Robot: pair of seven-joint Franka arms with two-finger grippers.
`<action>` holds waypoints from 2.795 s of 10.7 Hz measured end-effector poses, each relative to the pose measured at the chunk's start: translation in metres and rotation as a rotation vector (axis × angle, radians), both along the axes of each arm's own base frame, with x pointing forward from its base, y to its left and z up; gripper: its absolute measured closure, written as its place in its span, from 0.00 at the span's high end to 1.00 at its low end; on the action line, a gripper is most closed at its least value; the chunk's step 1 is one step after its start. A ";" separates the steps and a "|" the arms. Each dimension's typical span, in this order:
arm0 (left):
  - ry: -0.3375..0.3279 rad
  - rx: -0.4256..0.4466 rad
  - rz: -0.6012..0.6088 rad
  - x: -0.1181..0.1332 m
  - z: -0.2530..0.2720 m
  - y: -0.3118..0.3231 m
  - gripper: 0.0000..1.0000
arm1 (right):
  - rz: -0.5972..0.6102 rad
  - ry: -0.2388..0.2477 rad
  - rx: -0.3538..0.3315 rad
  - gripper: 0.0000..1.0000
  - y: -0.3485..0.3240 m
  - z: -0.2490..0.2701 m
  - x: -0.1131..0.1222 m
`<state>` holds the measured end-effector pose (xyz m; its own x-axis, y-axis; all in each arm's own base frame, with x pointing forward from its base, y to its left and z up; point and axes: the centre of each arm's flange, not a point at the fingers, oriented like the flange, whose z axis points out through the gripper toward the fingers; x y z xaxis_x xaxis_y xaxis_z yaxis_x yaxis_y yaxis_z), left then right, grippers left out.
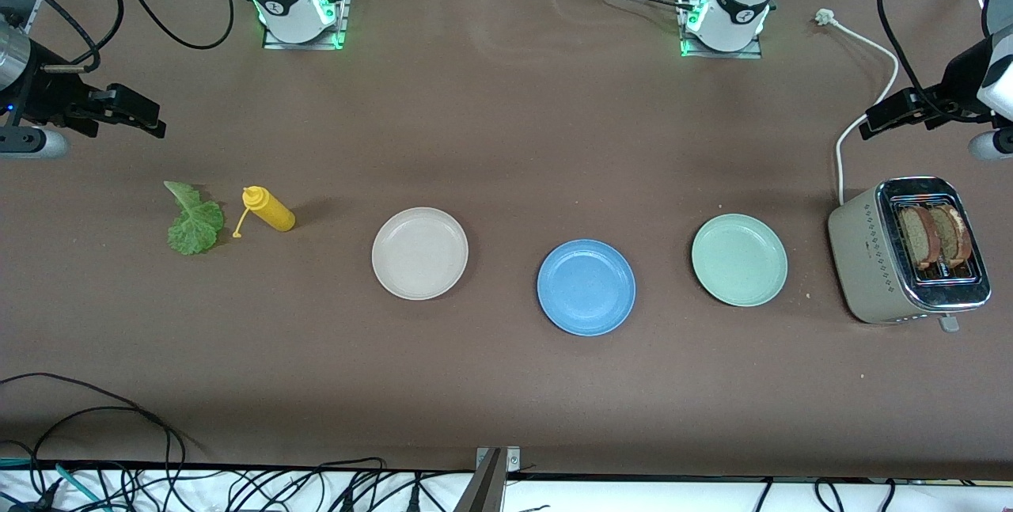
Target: Make sandwich in blue plate with both arms
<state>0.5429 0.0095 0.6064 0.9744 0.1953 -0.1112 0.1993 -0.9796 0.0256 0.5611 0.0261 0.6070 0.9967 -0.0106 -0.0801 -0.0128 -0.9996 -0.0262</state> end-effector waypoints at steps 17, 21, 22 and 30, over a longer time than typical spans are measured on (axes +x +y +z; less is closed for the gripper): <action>0.000 0.000 0.002 0.000 0.000 0.001 1.00 | 0.019 -0.005 0.001 1.00 0.007 0.001 0.000; 0.000 0.000 0.002 0.000 0.000 0.001 1.00 | 0.019 -0.004 0.001 1.00 0.007 0.001 0.000; 0.000 0.000 0.002 0.000 0.000 0.001 1.00 | 0.019 -0.004 0.001 1.00 0.007 0.001 0.000; 0.001 0.000 0.002 0.000 0.000 0.001 1.00 | 0.028 0.003 0.001 1.00 0.008 0.000 -0.001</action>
<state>0.5430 0.0106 0.6061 0.9740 0.1972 -0.1117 0.2012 -0.9792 0.0255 0.5599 0.0338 0.6072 0.9964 0.0172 -0.0832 0.0149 -0.9995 -0.0276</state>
